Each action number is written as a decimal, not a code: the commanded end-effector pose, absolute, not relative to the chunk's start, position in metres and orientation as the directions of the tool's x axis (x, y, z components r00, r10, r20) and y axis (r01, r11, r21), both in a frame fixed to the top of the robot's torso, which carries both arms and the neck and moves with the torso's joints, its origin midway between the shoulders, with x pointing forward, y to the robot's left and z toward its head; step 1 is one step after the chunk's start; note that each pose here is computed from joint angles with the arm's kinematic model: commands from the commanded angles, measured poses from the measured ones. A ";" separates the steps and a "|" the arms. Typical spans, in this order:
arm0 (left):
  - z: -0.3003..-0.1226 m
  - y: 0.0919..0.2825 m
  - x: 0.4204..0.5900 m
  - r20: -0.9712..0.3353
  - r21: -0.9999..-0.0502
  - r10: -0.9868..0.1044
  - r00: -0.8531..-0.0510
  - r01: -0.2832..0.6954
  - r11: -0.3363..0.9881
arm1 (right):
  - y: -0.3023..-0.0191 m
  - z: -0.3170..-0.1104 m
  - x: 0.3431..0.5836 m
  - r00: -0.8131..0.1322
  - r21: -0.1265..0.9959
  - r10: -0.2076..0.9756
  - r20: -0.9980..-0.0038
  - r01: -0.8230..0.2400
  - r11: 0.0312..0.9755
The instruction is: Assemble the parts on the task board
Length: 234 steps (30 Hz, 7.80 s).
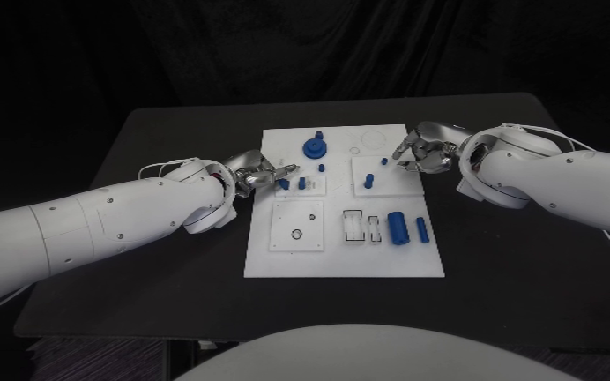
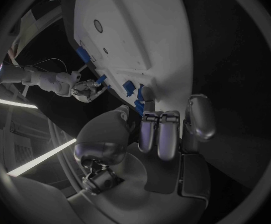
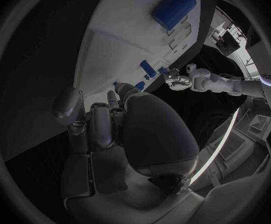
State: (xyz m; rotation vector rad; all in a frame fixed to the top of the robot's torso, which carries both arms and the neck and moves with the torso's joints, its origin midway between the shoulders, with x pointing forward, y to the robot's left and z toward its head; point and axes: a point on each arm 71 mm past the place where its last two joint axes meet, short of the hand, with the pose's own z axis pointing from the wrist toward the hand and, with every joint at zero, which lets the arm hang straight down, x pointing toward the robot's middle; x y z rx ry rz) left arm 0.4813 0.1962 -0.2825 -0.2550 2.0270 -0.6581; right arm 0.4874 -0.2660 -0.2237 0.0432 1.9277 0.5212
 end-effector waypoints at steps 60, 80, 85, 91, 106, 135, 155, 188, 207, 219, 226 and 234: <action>-0.264 0.196 0.483 -0.841 -0.528 -0.439 -0.315 0.302 0.794 | -0.269 -0.225 0.485 -0.420 0.374 0.266 -0.868 -0.200 0.905; -0.196 0.158 0.500 -0.975 -0.206 -0.052 -0.214 0.806 0.554 | -0.272 -0.198 0.477 -0.247 0.437 0.374 -0.894 -0.293 0.850; -0.198 0.142 0.509 -0.981 -0.156 0.006 -0.191 0.816 0.557 | -0.274 -0.194 0.476 -0.234 0.441 0.383 -0.894 -0.302 0.845; -0.205 0.126 0.518 -0.980 -0.136 0.040 -0.193 0.808 0.574 | -0.275 -0.194 0.476 -0.237 0.444 0.385 -0.892 -0.299 0.845; -0.221 0.108 0.525 -0.978 -0.132 0.050 -0.202 0.790 0.598 | -0.273 -0.196 0.476 -0.269 0.452 0.383 -0.884 -0.277 0.848; -0.255 0.095 0.529 -0.964 -0.132 0.099 -0.248 0.766 0.629 | -0.271 -0.199 0.478 -0.297 0.452 0.375 -0.878 -0.257 0.854; -0.268 0.096 0.527 -0.972 -0.130 0.075 -0.223 0.775 0.618 | -0.268 -0.201 0.479 -0.320 0.448 0.364 -0.875 -0.248 0.859; -0.219 0.143 0.521 -0.996 -0.079 -0.011 -0.091 0.784 0.615 | -0.275 -0.204 0.479 -0.344 0.445 0.357 -0.868 -0.224 0.867; -0.248 0.155 0.523 -0.986 -0.102 0.033 -0.166 0.738 0.667 | -0.275 -0.206 0.479 -0.355 0.444 0.352 -0.866 -0.221 0.869; -0.255 0.154 0.523 -0.982 -0.110 0.042 -0.186 0.732 0.673 | -0.274 -0.207 0.479 -0.357 0.444 0.351 -0.866 -0.220 0.869; -0.257 0.154 0.523 -0.981 -0.110 0.044 -0.189 0.730 0.675 | -0.275 -0.207 0.479 -0.358 0.443 0.351 -0.865 -0.217 0.870; -0.258 0.153 0.524 -0.981 -0.109 0.044 -0.186 0.730 0.674 | -0.274 -0.207 0.479 -0.362 0.442 0.349 -0.864 -0.217 0.870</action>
